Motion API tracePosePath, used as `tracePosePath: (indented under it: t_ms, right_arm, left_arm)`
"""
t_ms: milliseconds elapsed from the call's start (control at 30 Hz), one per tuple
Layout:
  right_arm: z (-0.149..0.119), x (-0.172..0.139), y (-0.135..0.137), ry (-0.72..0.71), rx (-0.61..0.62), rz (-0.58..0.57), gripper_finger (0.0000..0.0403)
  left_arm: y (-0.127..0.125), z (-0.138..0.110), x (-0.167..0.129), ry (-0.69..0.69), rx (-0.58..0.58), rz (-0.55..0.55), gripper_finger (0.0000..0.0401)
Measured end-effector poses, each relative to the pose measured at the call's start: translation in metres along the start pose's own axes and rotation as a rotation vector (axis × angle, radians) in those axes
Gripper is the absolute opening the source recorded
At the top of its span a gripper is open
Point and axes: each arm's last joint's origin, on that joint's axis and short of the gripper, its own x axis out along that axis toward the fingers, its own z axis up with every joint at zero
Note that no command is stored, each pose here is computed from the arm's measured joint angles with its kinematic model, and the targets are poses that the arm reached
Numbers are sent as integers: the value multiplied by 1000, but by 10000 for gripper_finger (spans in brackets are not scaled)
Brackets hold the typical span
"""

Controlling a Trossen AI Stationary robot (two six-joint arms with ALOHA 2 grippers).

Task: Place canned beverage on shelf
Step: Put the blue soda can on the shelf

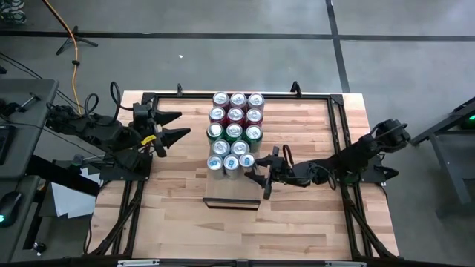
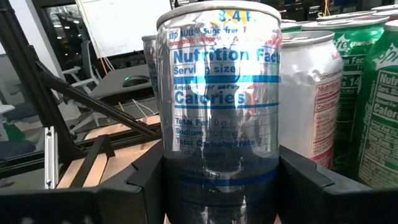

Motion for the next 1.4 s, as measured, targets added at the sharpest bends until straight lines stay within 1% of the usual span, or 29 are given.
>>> tracePosePath:
  t_ms: [100,267,367,533,867,1033,1200,1400]
  right_arm:
    - [0,0,0,2,0,0,209]
    - [-2,0,0,15,-5,-2,276]
    - [-2,0,0,15,6,0,294]
    - [-3,0,0,24,39,-1,299]
    - [-4,0,0,26,40,0,302]
    - [-1,0,0,4,57,21,303]
    - [11,6,6,-2,11,30,303]
    - [27,22,10,91,-55,54,303]
  left_arm:
    - [0,0,0,0,0,0,299]
    - [0,0,0,0,0,0,299]
    - [0,0,0,1,2,0,299]
    - [0,0,0,3,4,1,299]
    - [0,-1,0,5,8,2,299]
    - [0,-1,0,5,8,2,299]
    - [0,-1,0,5,17,2,299]
    - [0,-1,0,6,18,2,299]
